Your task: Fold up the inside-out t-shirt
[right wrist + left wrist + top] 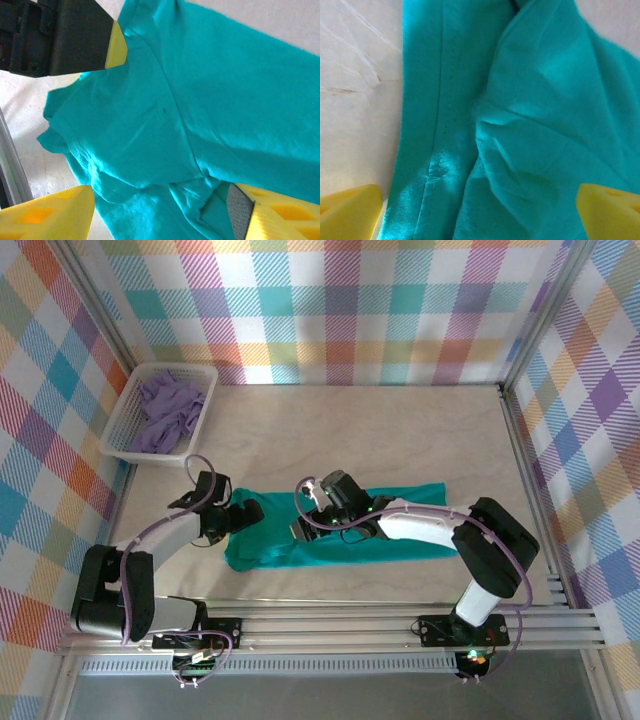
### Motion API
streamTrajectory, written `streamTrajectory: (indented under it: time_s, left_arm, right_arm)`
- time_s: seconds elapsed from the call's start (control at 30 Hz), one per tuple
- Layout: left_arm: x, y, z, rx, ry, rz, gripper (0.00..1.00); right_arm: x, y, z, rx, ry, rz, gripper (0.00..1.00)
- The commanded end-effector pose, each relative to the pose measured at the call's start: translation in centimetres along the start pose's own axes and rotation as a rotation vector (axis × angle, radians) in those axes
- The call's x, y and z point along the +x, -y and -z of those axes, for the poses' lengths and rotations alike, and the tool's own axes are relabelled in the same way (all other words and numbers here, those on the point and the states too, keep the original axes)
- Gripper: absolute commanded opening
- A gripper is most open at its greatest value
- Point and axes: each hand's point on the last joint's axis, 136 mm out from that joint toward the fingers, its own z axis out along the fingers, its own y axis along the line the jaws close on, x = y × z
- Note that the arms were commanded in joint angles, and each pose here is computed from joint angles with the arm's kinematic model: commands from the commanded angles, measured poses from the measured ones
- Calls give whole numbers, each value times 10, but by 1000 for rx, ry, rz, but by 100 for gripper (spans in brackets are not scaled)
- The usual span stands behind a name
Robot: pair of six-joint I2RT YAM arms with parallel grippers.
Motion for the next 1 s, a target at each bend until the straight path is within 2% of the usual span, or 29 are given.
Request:
streamTrajectory:
  time_s: [0.0,0.2,0.53,0.63,0.77,0.97]
  left_arm:
    - [13,7,-9,26,-64,-44,99]
    - [27,32,-13,96,-93,-102,94]
    - [43,70,-22,213,-113,-179,78]
    - [47,73,-24,211,-117,-193,75]
    - [50,72,-28,203,-127,-192,65]
    - [52,82,-24,268,-108,-197,50]
  right_arm:
    - [-2,-4,6,-20,16,-4,71]
    - [2,-2,5,-18,11,-12,71]
    - [8,2,-2,-13,-4,-29,70]
    - [11,4,-3,-9,-7,-32,70]
    - [13,6,-6,-4,-16,-37,70]
    - [15,8,-10,1,-27,-42,70]
